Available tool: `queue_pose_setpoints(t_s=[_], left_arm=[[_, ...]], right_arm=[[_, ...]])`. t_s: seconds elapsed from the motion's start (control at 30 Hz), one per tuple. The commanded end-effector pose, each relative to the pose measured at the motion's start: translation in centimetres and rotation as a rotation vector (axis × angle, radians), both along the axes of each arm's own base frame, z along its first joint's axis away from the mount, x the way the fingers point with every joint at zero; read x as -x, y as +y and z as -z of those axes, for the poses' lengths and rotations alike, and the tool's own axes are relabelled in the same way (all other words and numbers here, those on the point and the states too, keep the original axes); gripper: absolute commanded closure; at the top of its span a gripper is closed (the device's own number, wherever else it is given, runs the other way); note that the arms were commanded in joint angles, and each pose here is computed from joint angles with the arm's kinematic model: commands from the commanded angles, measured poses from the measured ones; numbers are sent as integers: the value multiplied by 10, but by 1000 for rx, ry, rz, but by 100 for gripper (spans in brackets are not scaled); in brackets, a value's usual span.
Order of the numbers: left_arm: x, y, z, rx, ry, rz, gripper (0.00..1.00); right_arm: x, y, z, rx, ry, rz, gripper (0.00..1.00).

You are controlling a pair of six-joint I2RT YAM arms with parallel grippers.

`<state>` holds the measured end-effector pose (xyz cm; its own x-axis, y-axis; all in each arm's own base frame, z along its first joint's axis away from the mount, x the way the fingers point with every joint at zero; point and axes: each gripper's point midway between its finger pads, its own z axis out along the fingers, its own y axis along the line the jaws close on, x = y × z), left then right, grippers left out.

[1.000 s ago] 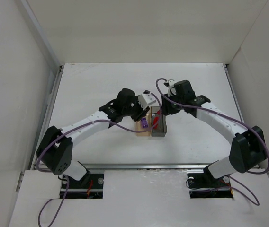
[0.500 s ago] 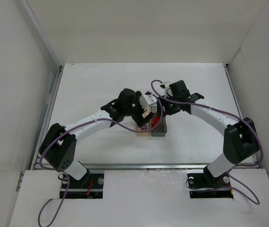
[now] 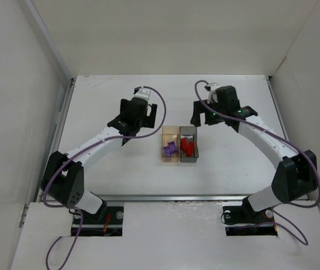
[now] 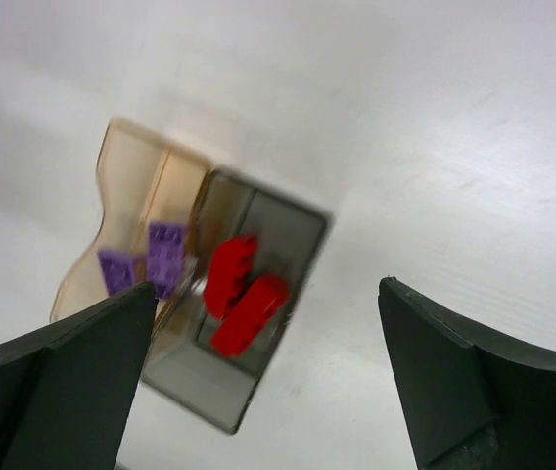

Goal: Sort the legos into containers by color

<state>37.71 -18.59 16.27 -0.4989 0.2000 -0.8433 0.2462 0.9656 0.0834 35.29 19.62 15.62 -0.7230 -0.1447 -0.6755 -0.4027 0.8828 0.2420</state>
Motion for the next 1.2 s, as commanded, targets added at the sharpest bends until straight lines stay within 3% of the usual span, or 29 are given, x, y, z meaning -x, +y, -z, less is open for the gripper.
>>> queue_pose_setpoints(t_s=[0.0, 0.1, 0.27, 0.33, 0.43, 0.63, 1.17], left_arm=[[-11, 64, -4, -24, -58, -394, 1], [-14, 98, 6, -38, -54, -553, 1], [-12, 114, 23, -99, -12, -612, 1], [-12, 113, 19, -75, -6, -633, 1], [-16, 98, 9, -9, 19, -595, 1], [-13, 103, 11, -34, 25, -608, 1], [-21, 94, -3, -61, -21, -572, 1]], right_arm=[[-43, -44, -58, -77, -199, 237, 0], [-68, -105, -58, 9, -233, 461, 0], [-82, -212, -58, 166, -258, 890, 0], [-84, -227, -66, 196, -277, 959, 0], [-85, -230, -73, 185, -285, 963, 0], [-98, -215, -85, 101, -333, 897, 0], [-121, -203, -95, 122, -380, 769, 0]])
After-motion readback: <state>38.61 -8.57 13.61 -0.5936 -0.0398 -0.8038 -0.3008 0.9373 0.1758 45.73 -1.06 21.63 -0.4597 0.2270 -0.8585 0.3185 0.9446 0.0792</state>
